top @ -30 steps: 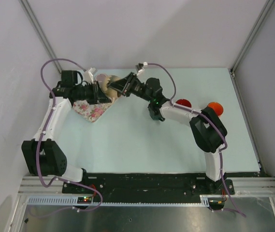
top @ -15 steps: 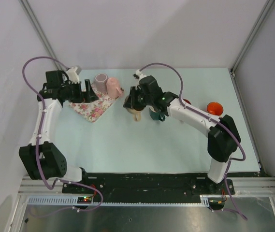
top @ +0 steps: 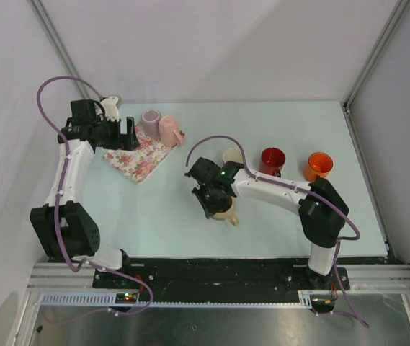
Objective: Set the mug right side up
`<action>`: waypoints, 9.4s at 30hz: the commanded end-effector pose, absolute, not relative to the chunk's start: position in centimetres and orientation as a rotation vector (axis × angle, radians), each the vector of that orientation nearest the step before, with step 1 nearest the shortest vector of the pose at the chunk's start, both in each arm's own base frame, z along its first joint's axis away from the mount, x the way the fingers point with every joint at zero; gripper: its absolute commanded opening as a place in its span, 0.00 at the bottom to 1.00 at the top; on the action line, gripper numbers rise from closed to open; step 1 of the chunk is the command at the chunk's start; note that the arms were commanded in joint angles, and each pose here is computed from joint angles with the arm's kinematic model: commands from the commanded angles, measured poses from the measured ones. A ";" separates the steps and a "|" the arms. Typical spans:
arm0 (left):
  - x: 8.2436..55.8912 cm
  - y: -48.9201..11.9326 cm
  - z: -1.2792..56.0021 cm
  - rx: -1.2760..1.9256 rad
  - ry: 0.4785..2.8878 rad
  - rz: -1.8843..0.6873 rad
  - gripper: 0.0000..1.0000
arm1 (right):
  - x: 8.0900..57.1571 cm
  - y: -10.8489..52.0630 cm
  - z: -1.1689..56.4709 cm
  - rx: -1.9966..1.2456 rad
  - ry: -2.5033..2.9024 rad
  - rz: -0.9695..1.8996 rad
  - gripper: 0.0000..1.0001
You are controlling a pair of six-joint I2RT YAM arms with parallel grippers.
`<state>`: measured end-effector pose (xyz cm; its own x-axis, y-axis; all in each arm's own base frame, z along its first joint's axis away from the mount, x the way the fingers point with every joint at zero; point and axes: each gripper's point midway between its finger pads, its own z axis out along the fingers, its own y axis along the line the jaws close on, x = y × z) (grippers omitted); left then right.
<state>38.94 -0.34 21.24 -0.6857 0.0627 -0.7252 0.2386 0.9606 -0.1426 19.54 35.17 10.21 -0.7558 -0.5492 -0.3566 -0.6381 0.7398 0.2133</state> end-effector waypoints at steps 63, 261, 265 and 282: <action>52.1 -13.6 6.0 2.415 1.283 0.321 0.02 | 22.6 25.5 14.5 -0.610 2.529 0.573 0.99; 50.7 -8.7 16.4 0.909 2.397 -0.249 0.00 | 23.1 17.2 17.8 -0.270 2.536 0.213 0.75; 51.0 -9.5 19.2 0.868 2.334 -0.287 0.00 | 23.2 17.8 18.9 -0.290 2.498 0.254 0.75; 39.7 -19.4 39.8 0.803 1.904 -0.810 0.00 | 27.4 33.1 40.1 -0.386 1.662 1.271 0.99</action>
<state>45.82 -15.56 30.11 -0.5207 0.3200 -0.7915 0.6908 0.7027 -0.1704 26.62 27.66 31.15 -0.5731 0.0792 -0.8157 -0.5422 0.7098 0.4498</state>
